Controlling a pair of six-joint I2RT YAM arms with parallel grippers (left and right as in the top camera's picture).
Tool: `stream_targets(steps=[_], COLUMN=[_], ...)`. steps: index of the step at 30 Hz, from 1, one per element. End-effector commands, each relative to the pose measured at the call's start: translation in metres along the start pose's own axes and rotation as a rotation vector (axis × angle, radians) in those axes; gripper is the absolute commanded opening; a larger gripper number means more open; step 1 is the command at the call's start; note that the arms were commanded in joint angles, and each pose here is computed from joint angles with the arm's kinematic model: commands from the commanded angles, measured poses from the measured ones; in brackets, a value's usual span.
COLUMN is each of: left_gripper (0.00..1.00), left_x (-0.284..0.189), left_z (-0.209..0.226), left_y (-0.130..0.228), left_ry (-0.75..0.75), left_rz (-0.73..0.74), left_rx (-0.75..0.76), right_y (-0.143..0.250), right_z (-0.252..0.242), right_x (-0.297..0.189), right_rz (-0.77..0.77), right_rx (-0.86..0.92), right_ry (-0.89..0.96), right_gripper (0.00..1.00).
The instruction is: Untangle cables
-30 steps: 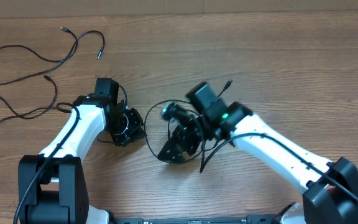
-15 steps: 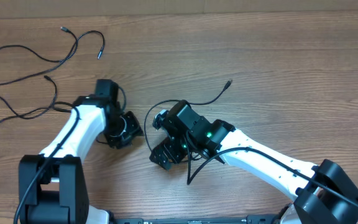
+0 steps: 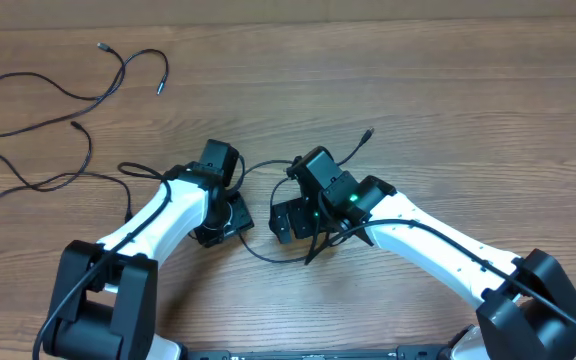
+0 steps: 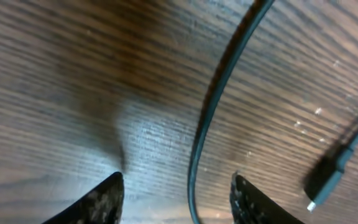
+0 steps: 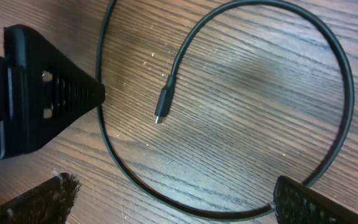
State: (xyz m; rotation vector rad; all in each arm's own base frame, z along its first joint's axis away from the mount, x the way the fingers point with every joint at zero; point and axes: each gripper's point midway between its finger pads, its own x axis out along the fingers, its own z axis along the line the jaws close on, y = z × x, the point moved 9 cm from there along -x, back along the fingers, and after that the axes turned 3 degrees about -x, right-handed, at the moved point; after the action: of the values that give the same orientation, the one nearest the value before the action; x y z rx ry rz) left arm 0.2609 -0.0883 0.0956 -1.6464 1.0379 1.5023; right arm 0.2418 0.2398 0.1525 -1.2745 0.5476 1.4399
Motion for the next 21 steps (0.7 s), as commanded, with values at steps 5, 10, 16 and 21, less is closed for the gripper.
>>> stream_targets(steps=[5, 10, 16, 21], left_gripper=[0.24, 0.04, 0.04, 0.04], left_x=[0.032, 0.055, 0.054, 0.045], left_z=[0.008, 0.014, 0.006, -0.004], left_y=[0.001, 0.004, 0.005, -0.006], left_ry=[-0.109, -0.174, -0.097, 0.039], left_rz=[0.058, 0.120, 0.186, 0.242], left_rx=[-0.033, -0.027, 0.000, -0.043], right_y=[0.001, 0.002, 0.009, 0.012], right_z=[-0.001, -0.001, 0.018, 0.031], right_x=[0.001, 0.001, -0.001, -0.002], right_rz=[0.008, 0.013, 0.075, 0.066], right_rx=[0.018, 0.019, -0.203, -0.376], right_ry=[-0.004, -0.006, -0.243, -0.340], right_gripper=[1.00, 1.00, 1.00, 1.00])
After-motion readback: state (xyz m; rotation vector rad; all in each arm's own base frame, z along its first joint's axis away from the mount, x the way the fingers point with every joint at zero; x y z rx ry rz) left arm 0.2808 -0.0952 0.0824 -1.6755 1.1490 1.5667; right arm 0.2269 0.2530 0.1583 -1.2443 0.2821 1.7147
